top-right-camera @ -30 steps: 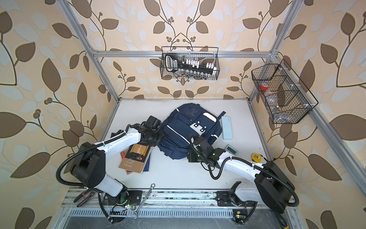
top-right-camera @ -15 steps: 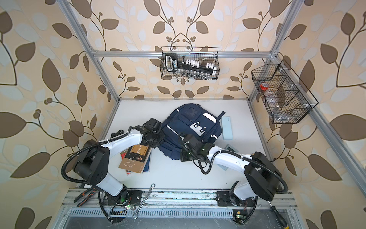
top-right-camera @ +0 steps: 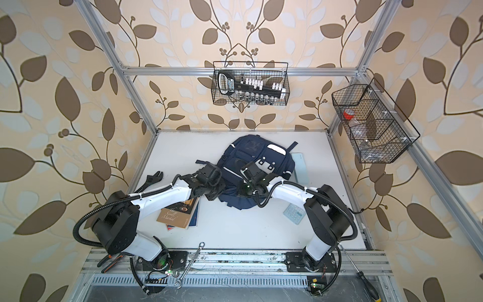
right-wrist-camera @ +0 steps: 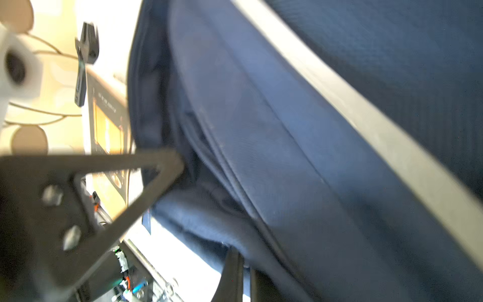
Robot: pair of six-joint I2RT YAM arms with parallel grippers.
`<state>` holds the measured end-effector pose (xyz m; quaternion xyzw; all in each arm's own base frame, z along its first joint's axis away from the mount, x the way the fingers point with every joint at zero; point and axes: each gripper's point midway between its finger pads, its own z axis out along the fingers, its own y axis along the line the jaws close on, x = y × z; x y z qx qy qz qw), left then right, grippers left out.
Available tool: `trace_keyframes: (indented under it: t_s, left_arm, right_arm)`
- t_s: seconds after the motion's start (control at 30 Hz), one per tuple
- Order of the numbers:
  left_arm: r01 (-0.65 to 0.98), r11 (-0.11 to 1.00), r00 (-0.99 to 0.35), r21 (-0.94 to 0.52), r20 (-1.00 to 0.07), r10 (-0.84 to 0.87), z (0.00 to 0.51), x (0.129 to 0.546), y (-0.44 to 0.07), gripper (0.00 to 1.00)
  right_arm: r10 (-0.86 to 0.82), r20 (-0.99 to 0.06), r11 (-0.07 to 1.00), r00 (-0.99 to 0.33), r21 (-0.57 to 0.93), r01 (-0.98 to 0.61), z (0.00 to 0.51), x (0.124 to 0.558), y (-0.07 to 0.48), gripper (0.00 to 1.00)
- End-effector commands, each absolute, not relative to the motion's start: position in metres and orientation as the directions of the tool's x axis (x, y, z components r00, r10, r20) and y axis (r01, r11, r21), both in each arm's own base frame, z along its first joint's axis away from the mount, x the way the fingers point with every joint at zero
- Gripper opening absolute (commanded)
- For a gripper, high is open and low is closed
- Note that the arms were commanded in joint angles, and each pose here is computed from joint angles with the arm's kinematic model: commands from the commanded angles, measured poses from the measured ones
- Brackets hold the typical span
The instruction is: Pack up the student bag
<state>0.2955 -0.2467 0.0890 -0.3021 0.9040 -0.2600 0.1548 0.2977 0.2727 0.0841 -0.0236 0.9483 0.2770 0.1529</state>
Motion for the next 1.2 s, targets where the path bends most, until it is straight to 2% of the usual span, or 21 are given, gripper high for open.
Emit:
trace_keyframes:
  t_s: [0.0, 0.1, 0.17, 0.2, 0.23, 0.33, 0.4, 0.73, 0.87, 1.0, 1.17]
  left_arm:
    - [-0.529, 0.689, -0.751, -0.495, -0.104, -0.652, 0.083, 0.27, -0.237, 0.0]
    - [-0.539, 0.679, -0.708, -0.498, -0.168, -0.686, 0.095, 0.277, -0.219, 0.0]
    - [-0.551, 0.689, -0.687, -0.472, -0.212, -0.695, 0.105, 0.285, -0.201, 0.39]
    - [-0.562, 0.685, -0.686, -0.464, -0.202, -0.699, 0.105, 0.29, -0.195, 0.51]
    - [-0.572, 0.674, -0.686, -0.467, -0.177, -0.705, 0.104, 0.295, -0.19, 0.56]
    - [-0.603, 0.651, -0.698, -0.461, -0.09, -0.711, 0.084, 0.308, -0.183, 0.54]
    - [-0.599, 0.655, -0.709, -0.46, -0.074, -0.701, 0.079, 0.314, -0.184, 0.52]
    - [-0.546, 0.624, -0.716, -0.558, -0.075, -0.694, 0.087, 0.344, -0.204, 0.54]
    - [-0.565, 0.604, -0.69, -0.562, -0.079, -0.719, 0.093, 0.343, -0.192, 0.5]
    - [-0.562, 0.607, -0.663, -0.561, -0.134, -0.737, 0.105, 0.342, -0.178, 0.58]
    - [-0.553, 0.62, -0.719, -0.557, -0.058, -0.693, 0.081, 0.354, -0.202, 0.53]
  right_arm:
    - [0.04, -0.396, 0.89, -0.917, 0.432, -0.148, 0.089, 0.322, 0.228, 0.0]
    - [-0.034, -0.384, 0.879, -0.923, 0.428, -0.21, 0.086, 0.31, 0.222, 0.0]
    - [-0.06, -0.376, 0.872, -0.925, 0.431, -0.232, 0.084, 0.299, 0.221, 0.0]
    - [-0.064, -0.373, 0.869, -0.926, 0.436, -0.236, 0.084, 0.294, 0.22, 0.0]
    - [-0.067, -0.37, 0.868, -0.927, 0.437, -0.237, 0.083, 0.291, 0.219, 0.0]
    - [-0.077, -0.352, 0.868, -0.933, 0.437, -0.236, 0.078, 0.282, 0.217, 0.0]
    - [-0.086, -0.345, 0.866, -0.935, 0.439, -0.241, 0.077, 0.278, 0.22, 0.0]
    - [-0.096, -0.347, 0.863, -0.933, 0.438, -0.252, 0.084, 0.273, 0.232, 0.0]
    - [-0.095, -0.348, 0.867, -0.933, 0.431, -0.249, 0.084, 0.272, 0.23, 0.0]
    - [-0.094, -0.345, 0.869, -0.934, 0.429, -0.246, 0.082, 0.27, 0.229, 0.0]
    - [-0.091, -0.351, 0.871, -0.932, 0.425, -0.245, 0.083, 0.27, 0.227, 0.0]
